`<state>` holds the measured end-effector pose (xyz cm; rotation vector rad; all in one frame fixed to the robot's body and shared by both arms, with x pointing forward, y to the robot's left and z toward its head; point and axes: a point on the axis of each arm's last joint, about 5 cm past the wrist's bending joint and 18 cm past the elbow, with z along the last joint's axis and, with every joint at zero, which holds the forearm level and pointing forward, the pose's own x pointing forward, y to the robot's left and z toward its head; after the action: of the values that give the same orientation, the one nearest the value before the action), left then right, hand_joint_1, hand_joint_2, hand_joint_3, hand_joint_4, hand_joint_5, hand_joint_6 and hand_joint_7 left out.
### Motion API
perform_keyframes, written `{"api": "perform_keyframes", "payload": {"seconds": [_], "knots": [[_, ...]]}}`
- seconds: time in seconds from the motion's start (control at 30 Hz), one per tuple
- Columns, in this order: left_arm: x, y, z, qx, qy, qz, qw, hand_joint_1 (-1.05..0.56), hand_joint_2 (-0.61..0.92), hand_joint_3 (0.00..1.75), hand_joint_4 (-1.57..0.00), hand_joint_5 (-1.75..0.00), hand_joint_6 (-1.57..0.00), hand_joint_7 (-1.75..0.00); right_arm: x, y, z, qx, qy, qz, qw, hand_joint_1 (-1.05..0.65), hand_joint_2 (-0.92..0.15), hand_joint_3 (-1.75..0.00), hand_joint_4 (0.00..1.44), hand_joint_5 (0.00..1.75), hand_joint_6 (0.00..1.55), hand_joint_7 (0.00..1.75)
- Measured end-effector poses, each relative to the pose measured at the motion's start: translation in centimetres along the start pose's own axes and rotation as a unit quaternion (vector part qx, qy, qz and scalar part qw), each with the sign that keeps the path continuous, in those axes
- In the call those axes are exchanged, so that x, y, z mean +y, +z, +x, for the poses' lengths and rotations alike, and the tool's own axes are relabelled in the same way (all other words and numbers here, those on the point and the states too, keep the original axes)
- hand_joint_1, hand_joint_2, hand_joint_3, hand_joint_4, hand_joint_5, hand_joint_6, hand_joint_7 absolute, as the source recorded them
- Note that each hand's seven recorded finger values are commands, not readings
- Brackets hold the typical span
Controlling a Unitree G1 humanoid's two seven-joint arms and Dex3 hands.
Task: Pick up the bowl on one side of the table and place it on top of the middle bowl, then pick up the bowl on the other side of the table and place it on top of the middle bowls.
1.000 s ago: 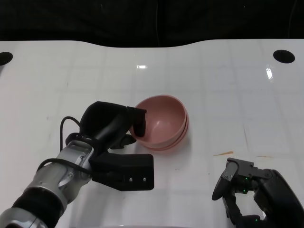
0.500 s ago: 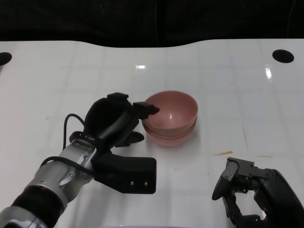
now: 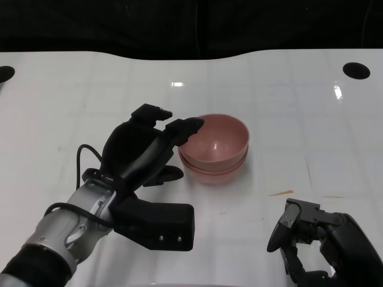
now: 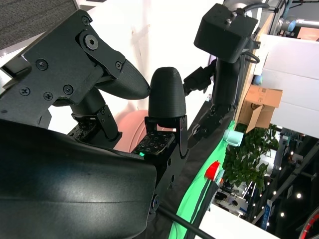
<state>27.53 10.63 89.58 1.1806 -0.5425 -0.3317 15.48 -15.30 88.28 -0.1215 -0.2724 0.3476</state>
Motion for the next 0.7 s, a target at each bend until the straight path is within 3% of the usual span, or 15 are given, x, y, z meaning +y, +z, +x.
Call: {"api": "perform_keyframes", "payload": {"seconds": [0.27,0.57,0.7], "knots": [[1.9,-0.6,-3.9,0.001,0.052,-0.038,0.998,-0.39,0.92,0.07,-0.16,-0.64,-0.44,-0.02,0.1,0.1,0.0,0.0,0.002,0.002,1.0,-0.22,-0.44,-1.31,0.85,1.75,0.79,1.48],[2.5,-0.7,-7.9,-0.014,0.101,-0.118,0.988,-0.36,0.92,0.12,-0.29,-0.76,-0.51,-0.04,0.1,0.1,0.0,0.007,0.003,0.004,1.0,-0.21,-0.44,-1.31,0.85,1.75,0.8,1.44],[2.6,-0.5,-9.5,-0.012,0.142,-0.194,0.971,-0.28,0.92,0.17,-0.46,-0.91,-0.64,-0.1,0.1,0.1,0.0,0.006,0.003,0.003,1.0,-0.19,-0.44,-1.31,0.84,1.75,0.8,1.42]]}}
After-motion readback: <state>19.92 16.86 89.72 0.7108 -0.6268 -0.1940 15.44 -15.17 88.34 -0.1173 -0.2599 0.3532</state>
